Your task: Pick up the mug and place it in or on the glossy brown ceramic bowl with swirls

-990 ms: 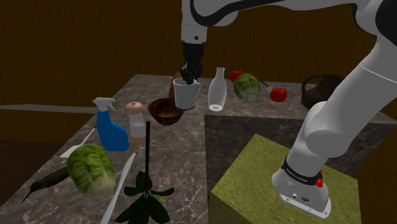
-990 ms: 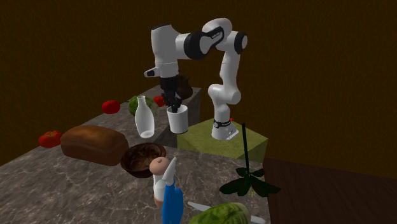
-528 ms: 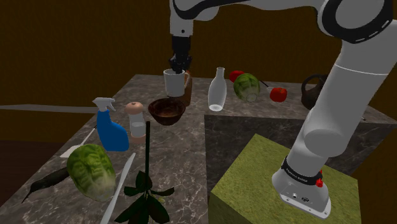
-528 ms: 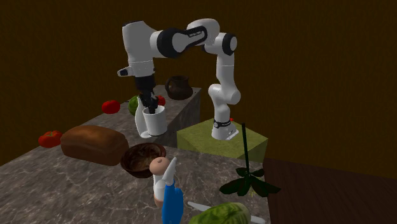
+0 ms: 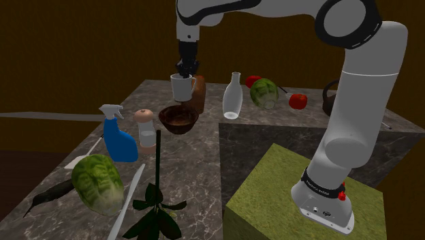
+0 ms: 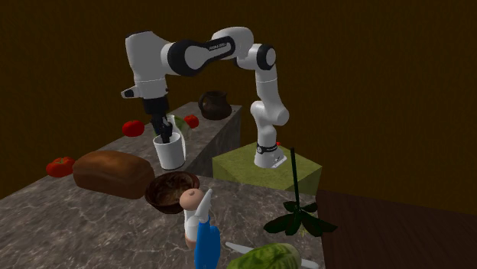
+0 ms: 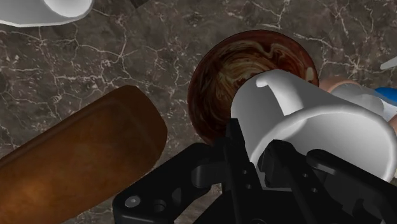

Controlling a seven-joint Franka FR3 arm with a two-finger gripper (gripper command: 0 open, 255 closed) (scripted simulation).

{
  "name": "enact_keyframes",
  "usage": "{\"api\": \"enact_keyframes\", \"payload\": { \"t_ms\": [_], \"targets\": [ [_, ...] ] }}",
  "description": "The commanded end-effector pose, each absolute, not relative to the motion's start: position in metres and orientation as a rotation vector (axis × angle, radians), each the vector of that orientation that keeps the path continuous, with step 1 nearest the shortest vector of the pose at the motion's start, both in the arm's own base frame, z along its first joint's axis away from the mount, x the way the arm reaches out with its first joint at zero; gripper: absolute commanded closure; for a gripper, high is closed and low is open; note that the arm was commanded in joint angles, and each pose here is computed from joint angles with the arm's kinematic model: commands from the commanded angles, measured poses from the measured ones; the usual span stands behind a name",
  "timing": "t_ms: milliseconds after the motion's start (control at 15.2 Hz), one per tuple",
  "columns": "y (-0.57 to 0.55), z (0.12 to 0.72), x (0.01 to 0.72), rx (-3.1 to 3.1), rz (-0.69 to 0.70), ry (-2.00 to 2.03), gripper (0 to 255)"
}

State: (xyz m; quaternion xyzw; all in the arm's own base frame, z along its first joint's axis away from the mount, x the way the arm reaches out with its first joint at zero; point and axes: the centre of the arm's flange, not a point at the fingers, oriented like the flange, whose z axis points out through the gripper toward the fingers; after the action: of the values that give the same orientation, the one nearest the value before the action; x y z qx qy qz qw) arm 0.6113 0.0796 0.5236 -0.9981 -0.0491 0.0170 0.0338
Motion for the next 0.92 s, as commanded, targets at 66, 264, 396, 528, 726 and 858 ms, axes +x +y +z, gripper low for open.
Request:
{"api": "enact_keyframes", "payload": {
  "t_ms": [66,264,396,528,726,858],
  "targets": [
    [0.08,0.509,0.613,-3.07,0.051,-0.151,255],
    [0.08,0.493,0.613,-3.07,0.051,-0.151,255],
    [0.08,0.482,0.613,-3.07,0.051,-0.151,255],
    [0.08,0.472,0.613,-3.07,0.051,-0.151,255],
    [0.08,0.456,0.613,-3.07,0.051,-0.151,255],
    [0.08,0.451,0.613,-3.07,0.051,-0.151,255]
  ]
}}
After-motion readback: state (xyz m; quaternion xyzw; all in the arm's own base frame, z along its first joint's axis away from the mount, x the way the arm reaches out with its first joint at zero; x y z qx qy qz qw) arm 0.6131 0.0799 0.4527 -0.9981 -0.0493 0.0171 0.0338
